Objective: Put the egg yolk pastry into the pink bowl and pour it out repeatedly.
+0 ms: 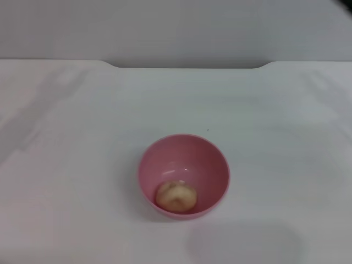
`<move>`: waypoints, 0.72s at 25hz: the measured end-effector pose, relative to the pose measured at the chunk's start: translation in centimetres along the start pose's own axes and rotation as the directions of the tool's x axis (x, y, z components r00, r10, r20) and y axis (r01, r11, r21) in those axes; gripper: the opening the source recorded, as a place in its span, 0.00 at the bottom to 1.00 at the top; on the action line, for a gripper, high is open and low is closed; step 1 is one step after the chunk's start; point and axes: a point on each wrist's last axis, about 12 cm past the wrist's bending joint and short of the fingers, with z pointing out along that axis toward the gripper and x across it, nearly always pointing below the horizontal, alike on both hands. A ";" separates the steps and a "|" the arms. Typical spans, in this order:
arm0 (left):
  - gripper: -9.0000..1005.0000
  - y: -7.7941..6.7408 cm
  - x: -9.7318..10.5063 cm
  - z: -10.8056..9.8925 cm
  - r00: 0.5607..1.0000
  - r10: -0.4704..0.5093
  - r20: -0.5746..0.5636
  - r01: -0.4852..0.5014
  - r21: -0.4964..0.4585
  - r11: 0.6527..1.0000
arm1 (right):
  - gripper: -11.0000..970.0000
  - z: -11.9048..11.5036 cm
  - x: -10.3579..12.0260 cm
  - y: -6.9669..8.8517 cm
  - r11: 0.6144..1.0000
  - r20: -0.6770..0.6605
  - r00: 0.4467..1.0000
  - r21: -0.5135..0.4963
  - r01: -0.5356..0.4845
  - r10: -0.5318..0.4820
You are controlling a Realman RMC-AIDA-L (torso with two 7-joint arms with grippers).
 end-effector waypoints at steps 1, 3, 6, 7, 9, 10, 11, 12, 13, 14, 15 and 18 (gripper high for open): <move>0.80 0.4 0.1 -1.0 0.998 0.038 0.055 -0.038 -0.008 0.999 | 0.65 -0.6 -0.1 -0.5 0.998 0.058 0.997 0.013 -0.059 0.058; 0.80 1.2 0.5 -3.0 0.978 0.143 0.152 -0.137 -0.051 0.989 | 0.65 -2.0 0.1 -1.5 0.981 0.187 0.966 0.037 -0.190 0.180; 0.80 2.1 2.1 -5.1 0.894 0.405 0.192 -0.376 -0.169 0.911 | 0.65 -3.7 0.7 -2.7 0.951 0.321 0.909 0.065 -0.302 0.267; 0.80 2.5 3.5 -5.8 0.794 0.591 0.141 -0.550 -0.248 0.797 | 0.65 -4.4 1.3 -3.1 0.949 0.356 0.902 0.103 -0.297 0.244; 0.80 2.7 4.5 -6.0 0.736 0.670 0.093 -0.627 -0.277 0.728 | 0.65 -4.6 1.7 -3.2 0.953 0.357 0.910 0.128 -0.273 0.212; 0.80 2.9 5.3 -6.1 0.682 0.729 0.050 -0.687 -0.296 0.663 | 0.65 -4.7 2.0 -3.3 0.962 0.350 0.923 0.156 -0.226 0.160; 0.80 3.0 6.0 -6.2 0.640 0.768 0.012 -0.729 -0.305 0.613 | 0.65 -4.7 2.4 -3.3 0.969 0.334 0.938 0.186 -0.165 0.096; 0.80 3.1 6.9 -6.3 0.567 0.823 -0.048 -0.791 -0.313 0.526 | 0.65 -4.5 3.4 -3.1 0.969 0.282 0.957 0.246 0.001 -0.073; 0.80 3.2 7.5 -6.4 0.534 0.842 -0.077 -0.814 -0.316 0.487 | 0.65 -4.5 3.4 -3.1 0.969 0.282 0.957 0.246 0.001 -0.073; 0.80 3.3 8.0 -6.5 0.488 0.866 -0.112 -0.843 -0.319 0.433 | 0.65 -4.4 4.1 -2.9 0.956 0.249 0.953 0.275 0.103 -0.174; 0.80 3.3 8.1 -6.5 0.483 0.868 -0.116 -0.845 -0.321 0.427 | 0.65 -4.3 4.6 -2.7 0.943 0.230 0.946 0.292 0.158 -0.230; 0.80 3.4 8.5 -7.0 0.492 0.861 -0.129 -0.837 -0.341 0.427 | 0.65 -3.8 6.9 -1.7 0.847 0.151 0.871 0.360 0.392 -0.467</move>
